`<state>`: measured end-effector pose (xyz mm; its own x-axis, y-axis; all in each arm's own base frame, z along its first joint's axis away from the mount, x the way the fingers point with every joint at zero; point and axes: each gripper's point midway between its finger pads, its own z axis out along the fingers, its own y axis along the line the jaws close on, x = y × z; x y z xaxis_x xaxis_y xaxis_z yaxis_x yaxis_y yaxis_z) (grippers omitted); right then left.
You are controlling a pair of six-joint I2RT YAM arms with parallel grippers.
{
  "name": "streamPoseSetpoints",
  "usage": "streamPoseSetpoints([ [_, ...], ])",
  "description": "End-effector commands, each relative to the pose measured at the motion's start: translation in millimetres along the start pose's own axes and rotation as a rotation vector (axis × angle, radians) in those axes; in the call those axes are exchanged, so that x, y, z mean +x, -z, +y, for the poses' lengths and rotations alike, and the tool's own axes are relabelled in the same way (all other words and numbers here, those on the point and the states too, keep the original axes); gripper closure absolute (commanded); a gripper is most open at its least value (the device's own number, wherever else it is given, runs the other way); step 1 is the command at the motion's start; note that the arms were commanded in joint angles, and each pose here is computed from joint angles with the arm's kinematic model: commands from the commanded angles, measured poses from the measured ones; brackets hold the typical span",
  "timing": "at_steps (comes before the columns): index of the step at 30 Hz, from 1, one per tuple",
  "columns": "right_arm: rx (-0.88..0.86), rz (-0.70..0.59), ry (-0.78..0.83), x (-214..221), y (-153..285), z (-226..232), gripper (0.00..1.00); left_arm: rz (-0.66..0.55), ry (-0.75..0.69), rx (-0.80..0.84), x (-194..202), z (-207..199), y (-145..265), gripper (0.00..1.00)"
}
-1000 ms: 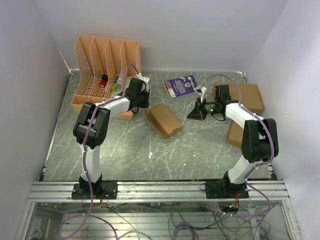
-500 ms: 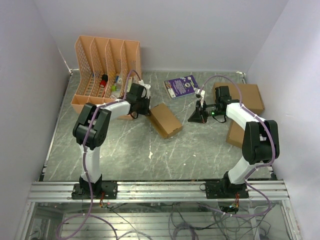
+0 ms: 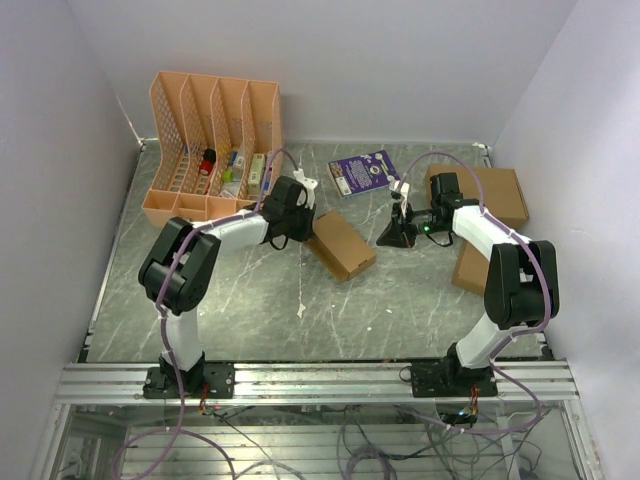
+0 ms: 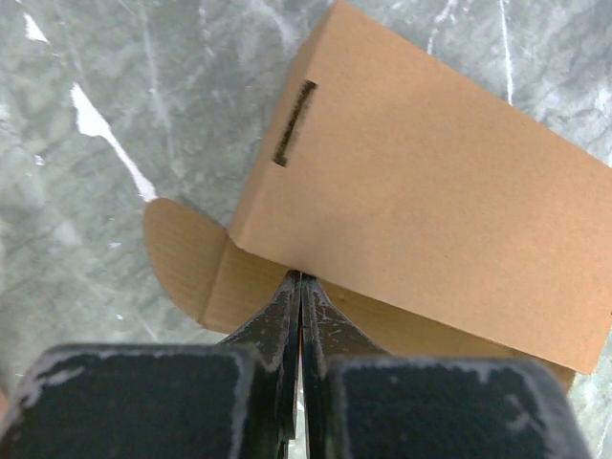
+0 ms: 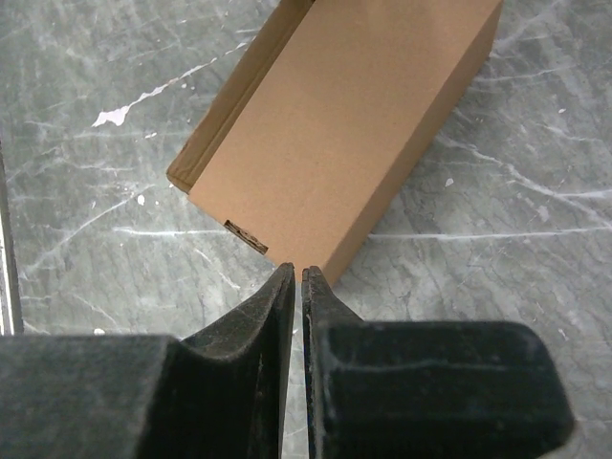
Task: Fold the paper box
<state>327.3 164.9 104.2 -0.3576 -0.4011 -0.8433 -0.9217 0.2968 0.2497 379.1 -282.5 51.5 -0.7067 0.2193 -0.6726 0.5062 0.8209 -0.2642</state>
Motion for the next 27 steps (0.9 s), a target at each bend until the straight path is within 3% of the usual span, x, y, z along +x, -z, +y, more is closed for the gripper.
streamPoseSetpoints([
  [1, 0.01, -0.009, 0.051, -11, 7, -1, 0.91, -0.02, -0.01, 0.044, 0, -23, 7, 0.93],
  [27, -0.014, -0.013, 0.032, -8, 4, 2, 0.91, 0.063, -0.014, -0.025, 30, -8, 0, 0.93],
])
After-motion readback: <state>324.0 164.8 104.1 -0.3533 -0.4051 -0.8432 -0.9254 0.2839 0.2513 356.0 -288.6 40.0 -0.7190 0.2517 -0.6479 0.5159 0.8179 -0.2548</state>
